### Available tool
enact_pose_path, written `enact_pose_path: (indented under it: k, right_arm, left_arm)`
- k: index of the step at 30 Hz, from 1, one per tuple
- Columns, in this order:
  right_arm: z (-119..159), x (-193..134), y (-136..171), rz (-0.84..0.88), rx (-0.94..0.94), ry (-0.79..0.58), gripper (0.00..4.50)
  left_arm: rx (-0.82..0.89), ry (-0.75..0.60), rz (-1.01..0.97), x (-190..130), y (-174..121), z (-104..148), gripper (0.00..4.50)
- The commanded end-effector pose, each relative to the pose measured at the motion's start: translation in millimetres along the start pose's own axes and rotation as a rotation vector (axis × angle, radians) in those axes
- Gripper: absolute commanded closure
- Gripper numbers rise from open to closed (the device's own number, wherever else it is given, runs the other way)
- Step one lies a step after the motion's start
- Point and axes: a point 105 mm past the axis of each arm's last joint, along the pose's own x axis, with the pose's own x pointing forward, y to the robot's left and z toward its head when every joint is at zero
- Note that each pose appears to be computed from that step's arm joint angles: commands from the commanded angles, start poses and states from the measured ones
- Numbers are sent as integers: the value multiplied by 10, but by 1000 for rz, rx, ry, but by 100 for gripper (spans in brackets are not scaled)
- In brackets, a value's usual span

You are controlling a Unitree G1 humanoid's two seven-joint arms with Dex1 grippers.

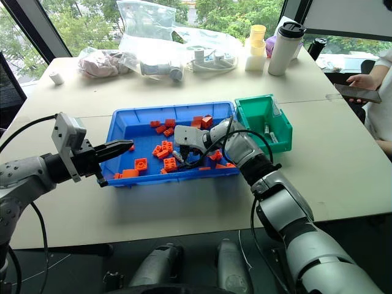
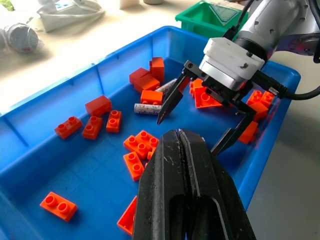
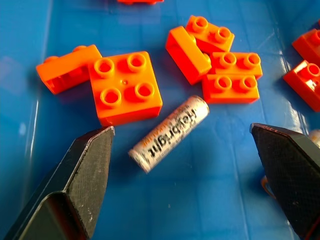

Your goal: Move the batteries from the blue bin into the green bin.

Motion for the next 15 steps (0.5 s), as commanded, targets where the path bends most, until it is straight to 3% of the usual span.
enact_pose_path:
  k: [1,7,11,15]
  right_arm:
    - [56,-22,-106,-47,-35,19,142]
    - [52,-133,-103,-39,-27,23,449]
    - [183,-369,-215,-104,0,-38,449]
    - [326,-857,-458,-283,3,-77,449]
  left_arm:
    - [49,-19,14,-29,-4,99,450]
    - [51,-15,18,-23,-1,90,450]
    - [52,-16,17,-6,9,91,450]
    - [52,-20,16,4,5,98,450]
